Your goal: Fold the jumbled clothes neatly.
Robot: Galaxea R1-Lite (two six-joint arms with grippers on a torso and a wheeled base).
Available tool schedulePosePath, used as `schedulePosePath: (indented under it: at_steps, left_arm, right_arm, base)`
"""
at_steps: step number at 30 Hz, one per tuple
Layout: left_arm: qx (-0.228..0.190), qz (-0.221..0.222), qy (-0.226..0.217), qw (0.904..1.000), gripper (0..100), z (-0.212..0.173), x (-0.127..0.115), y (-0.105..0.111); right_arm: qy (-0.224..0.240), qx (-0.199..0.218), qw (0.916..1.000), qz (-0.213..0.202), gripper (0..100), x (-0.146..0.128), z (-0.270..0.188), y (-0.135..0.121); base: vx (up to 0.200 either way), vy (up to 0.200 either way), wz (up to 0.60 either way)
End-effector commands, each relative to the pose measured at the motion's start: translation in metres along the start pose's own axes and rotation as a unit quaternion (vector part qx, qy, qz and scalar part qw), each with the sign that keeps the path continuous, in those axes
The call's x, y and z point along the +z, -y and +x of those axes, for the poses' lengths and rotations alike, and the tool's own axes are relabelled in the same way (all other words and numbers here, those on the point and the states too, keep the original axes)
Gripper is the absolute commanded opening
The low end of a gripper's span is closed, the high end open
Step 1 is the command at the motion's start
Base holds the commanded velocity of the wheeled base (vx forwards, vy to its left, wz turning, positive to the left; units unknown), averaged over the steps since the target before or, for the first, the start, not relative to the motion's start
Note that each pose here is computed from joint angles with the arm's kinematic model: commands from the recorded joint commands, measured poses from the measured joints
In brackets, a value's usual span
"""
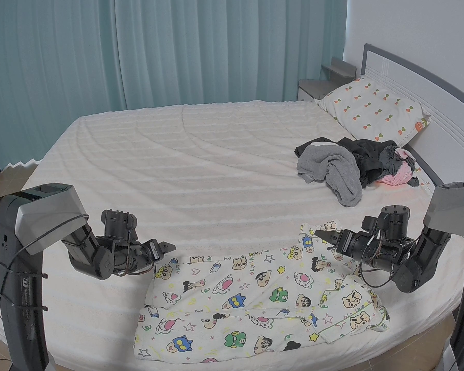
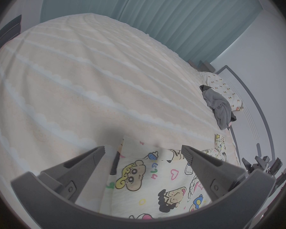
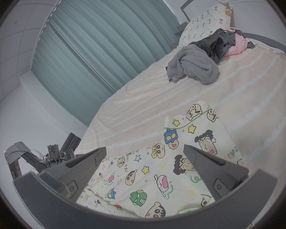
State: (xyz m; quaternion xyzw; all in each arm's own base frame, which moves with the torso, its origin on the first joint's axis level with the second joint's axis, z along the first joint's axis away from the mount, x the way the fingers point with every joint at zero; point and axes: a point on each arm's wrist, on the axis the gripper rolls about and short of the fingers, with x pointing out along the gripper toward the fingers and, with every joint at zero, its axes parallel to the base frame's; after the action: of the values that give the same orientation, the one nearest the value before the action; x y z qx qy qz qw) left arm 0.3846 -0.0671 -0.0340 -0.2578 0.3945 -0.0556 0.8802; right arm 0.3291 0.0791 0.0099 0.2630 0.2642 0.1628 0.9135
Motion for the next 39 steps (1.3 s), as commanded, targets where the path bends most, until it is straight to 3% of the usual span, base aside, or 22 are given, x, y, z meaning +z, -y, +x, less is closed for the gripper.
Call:
schedulePosePath:
  at_steps: [1,19,20,39]
  left_arm:
    - [-0.004,0.006,-0.008,0.9999,100,0.009,-0.006,0.004]
    - [-0.004,0.015,-0.032,0.9994,100,0.013,-0.011,0.018]
    - [-0.003,0.015,-0.033,0.9993,0,0.013,-0.010,0.018]
    - [0.020,0.007,-0.012,0.9997,0,0.010,-0.001,0.010]
  right_arm:
    - [-0.010,-0.005,0.9999,0.003,100,-0.007,0.002,0.004]
    - [-0.011,-0.003,0.9999,0.005,100,-0.007,0.002,0.003]
    - [-0.011,-0.003,0.9999,0.005,100,-0.007,0.002,0.003]
    - [-0.015,-0.006,0.9998,0.006,100,-0.009,0.001,0.004]
  base:
    - [0.000,0.000,0.00]
    - [0.000,0.000,0.00]
    - [0.000,0.000,0.00]
    - [0.000,0.000,0.00]
